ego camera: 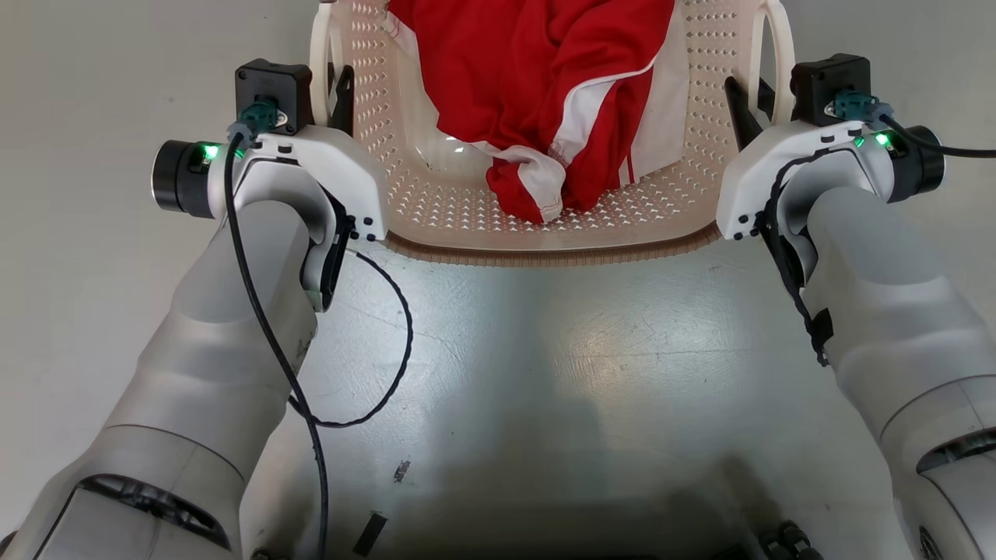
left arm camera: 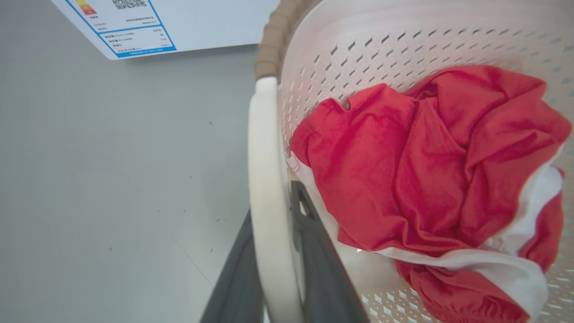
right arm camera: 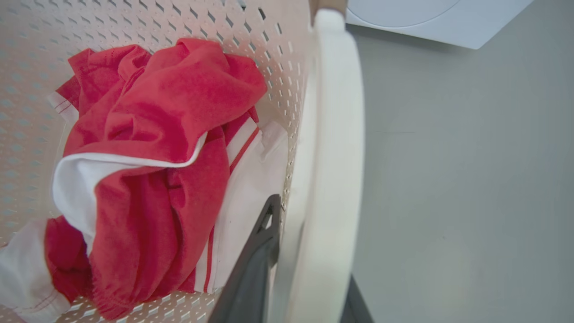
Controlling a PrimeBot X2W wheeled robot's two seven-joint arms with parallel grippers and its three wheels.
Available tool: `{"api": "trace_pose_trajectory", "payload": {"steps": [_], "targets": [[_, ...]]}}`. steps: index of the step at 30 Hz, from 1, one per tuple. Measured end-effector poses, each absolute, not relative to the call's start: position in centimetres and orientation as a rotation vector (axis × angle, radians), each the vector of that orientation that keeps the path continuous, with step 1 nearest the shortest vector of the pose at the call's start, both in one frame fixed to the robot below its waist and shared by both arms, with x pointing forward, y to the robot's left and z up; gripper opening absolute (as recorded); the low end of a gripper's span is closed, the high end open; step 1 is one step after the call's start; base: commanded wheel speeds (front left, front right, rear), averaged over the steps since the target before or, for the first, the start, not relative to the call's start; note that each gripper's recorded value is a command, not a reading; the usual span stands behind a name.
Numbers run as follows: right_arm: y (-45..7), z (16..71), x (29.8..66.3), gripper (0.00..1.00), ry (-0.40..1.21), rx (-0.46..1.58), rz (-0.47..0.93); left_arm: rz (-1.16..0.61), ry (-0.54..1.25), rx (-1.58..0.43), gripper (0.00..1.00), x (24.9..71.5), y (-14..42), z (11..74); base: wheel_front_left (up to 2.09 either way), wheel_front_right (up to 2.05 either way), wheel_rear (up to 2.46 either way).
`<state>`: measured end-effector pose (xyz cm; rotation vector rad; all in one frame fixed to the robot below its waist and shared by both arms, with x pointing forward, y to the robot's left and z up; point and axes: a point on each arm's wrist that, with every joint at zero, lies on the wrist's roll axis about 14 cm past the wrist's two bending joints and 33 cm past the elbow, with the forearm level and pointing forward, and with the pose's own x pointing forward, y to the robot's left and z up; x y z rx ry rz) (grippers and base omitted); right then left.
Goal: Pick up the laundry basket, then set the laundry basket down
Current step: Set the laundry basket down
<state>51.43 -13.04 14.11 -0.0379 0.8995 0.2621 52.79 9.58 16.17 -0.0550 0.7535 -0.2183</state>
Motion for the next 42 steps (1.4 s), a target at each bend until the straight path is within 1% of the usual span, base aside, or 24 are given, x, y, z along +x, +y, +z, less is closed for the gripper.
{"api": "trace_pose_trajectory", "payload": {"steps": [18,19,20,21,22,29,38,42], "targets": [[-13.1,13.4,51.0,0.0,0.914,-0.029,0.256,-0.223,0.773,-0.046,0.0,52.7,9.6,15.3,0.0,0.0,0.0],[-13.2,13.4,51.1,0.4,0.913,-0.025,0.251,-0.221,0.776,-0.047,0.0,52.6,9.6,15.2,0.0,0.0,0.0],[-13.2,13.4,51.1,1.0,0.913,-0.019,0.248,-0.217,0.779,-0.05,0.0,52.6,9.6,15.1,0.0,0.0,0.0],[-13.3,13.4,51.1,1.0,0.911,-0.021,0.246,-0.213,0.78,-0.053,0.42,52.6,9.6,15.1,0.0,0.0,0.0],[-13.5,13.4,51.1,1.0,0.907,-0.024,0.244,-0.212,0.779,-0.051,1.0,52.7,9.7,15.1,0.0,0.0,0.0],[-13.6,13.7,51.3,1.0,0.897,-0.027,0.239,-0.193,0.801,-0.045,1.0,52.2,9.9,14.9,0.0,0.0,0.0],[-13.8,15.5,52.4,1.0,0.838,-0.028,0.23,-0.188,0.791,-0.043,1.0,52.4,9.9,15.9,0.0,0.0,0.0],[-14.1,16.1,51.8,1.0,0.837,-0.032,0.228,-0.193,0.774,-0.042,1.0,52.7,9.7,16.9,0.0,0.0,0.0]]}}
